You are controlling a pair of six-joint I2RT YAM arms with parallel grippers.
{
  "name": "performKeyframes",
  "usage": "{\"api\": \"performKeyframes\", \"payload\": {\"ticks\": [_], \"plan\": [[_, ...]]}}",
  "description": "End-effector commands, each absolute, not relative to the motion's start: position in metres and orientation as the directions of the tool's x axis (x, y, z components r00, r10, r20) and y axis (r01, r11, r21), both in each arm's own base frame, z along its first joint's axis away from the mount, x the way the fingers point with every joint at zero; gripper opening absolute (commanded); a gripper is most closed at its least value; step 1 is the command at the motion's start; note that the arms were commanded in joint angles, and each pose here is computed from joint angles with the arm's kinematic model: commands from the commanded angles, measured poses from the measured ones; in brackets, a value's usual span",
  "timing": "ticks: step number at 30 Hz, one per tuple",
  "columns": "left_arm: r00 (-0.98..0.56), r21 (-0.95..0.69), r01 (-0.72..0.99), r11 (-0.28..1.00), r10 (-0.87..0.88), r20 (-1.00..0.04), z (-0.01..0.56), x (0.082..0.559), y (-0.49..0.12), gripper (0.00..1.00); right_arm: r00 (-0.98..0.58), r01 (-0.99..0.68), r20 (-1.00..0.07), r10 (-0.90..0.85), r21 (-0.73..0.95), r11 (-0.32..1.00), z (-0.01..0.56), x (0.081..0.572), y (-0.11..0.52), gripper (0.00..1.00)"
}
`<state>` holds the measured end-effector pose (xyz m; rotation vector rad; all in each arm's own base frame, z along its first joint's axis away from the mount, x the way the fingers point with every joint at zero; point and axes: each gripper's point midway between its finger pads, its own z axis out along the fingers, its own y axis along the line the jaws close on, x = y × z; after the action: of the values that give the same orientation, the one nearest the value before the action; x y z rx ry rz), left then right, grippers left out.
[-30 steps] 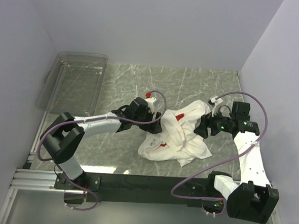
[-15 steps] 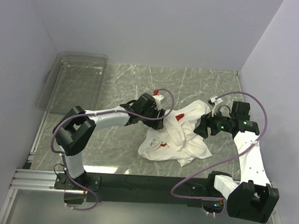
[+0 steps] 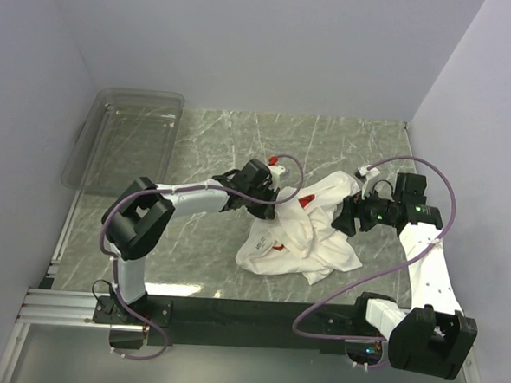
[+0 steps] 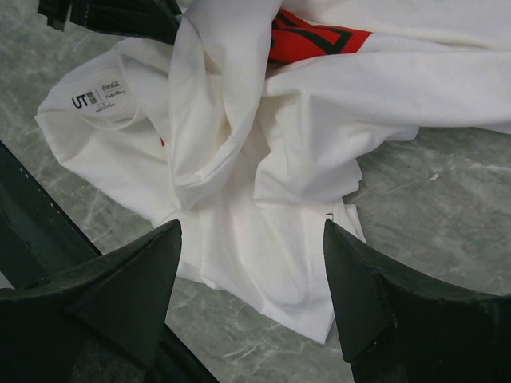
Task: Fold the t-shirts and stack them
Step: Flatten the tshirt out
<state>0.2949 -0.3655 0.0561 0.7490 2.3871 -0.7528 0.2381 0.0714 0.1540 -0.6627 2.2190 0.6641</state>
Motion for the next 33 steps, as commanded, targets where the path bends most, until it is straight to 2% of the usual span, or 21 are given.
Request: {"api": "performKeyframes", "payload": {"ticks": [1, 8, 18, 26, 33], "plan": [[-0.653, -0.315, 0.645, 0.696, 0.288, -0.701, 0.105, 0.303, -0.364, 0.11, -0.583, -0.64, -0.76, -0.287, 0.212, 0.738, 0.152, 0.245, 0.068, 0.78], [-0.646, -0.325, 0.566, 0.758, 0.162, -0.746, 0.138, 0.292, -0.333, 0.01, -0.593, -0.637, -0.742, -0.313, 0.195, 0.746, 0.148, 0.254, 0.062, 0.78], [-0.61, -0.344, 0.443, 0.828, -0.003, -0.793, 0.171, 0.287, -0.284, 0.01, -0.593, -0.67, -0.719, -0.363, 0.19, 0.718, 0.148, 0.27, 0.066, 0.77], [-0.623, -0.348, 0.397, 0.849, -0.029, -0.781, 0.165, 0.293, -0.257, 0.01, -0.61, -0.684, -0.679, -0.409, 0.191, 0.704, 0.129, 0.291, 0.083, 0.77], [-0.639, -0.384, 0.375, 0.844, -0.064, -0.766, 0.163, 0.295, -0.249, 0.01, -0.629, -0.715, -0.618, -0.472, 0.221, 0.663, 0.108, 0.309, 0.122, 0.77]]}}
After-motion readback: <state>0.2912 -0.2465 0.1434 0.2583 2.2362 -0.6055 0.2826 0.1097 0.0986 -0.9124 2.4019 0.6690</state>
